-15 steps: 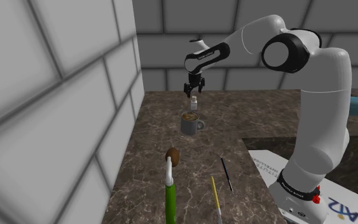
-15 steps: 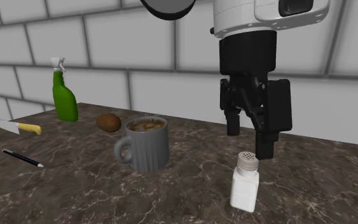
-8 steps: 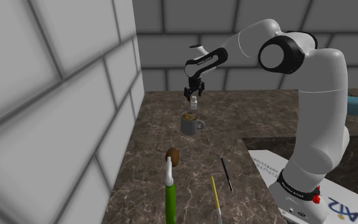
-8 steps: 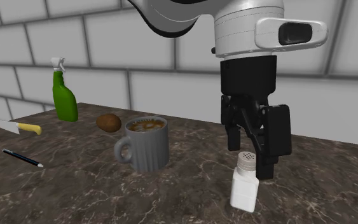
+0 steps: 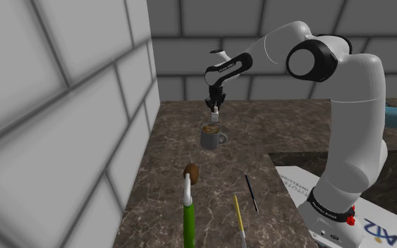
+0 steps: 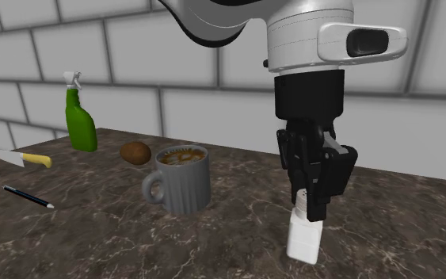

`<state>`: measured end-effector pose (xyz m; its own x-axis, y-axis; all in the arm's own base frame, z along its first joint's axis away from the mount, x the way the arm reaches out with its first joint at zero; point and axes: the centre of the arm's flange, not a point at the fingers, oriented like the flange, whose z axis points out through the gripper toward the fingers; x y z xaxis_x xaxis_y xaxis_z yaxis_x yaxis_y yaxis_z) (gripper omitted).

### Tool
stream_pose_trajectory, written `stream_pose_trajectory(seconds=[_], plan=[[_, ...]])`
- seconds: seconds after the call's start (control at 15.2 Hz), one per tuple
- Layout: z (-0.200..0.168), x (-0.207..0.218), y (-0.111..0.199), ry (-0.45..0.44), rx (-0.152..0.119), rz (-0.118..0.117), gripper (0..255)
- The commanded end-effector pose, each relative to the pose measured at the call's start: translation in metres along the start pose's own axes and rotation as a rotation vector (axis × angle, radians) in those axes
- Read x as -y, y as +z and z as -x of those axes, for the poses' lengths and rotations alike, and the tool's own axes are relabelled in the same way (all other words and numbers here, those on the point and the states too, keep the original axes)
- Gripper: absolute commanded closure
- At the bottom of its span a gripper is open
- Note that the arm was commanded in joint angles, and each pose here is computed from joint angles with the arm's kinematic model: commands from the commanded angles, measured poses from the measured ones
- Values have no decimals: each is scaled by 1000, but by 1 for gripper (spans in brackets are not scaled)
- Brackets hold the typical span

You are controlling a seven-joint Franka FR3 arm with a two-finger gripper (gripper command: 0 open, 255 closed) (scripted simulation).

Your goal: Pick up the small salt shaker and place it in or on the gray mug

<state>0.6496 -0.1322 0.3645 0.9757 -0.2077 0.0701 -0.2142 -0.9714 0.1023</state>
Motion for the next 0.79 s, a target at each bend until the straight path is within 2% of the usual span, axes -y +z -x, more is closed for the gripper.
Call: stream_pose_trajectory(seconds=[0.0,0.4,0.73], plan=[[0,0,0,0,1,0,255],[0,0,0,0,1,0,255],[-2,-3,-26,0,1,0,255]])
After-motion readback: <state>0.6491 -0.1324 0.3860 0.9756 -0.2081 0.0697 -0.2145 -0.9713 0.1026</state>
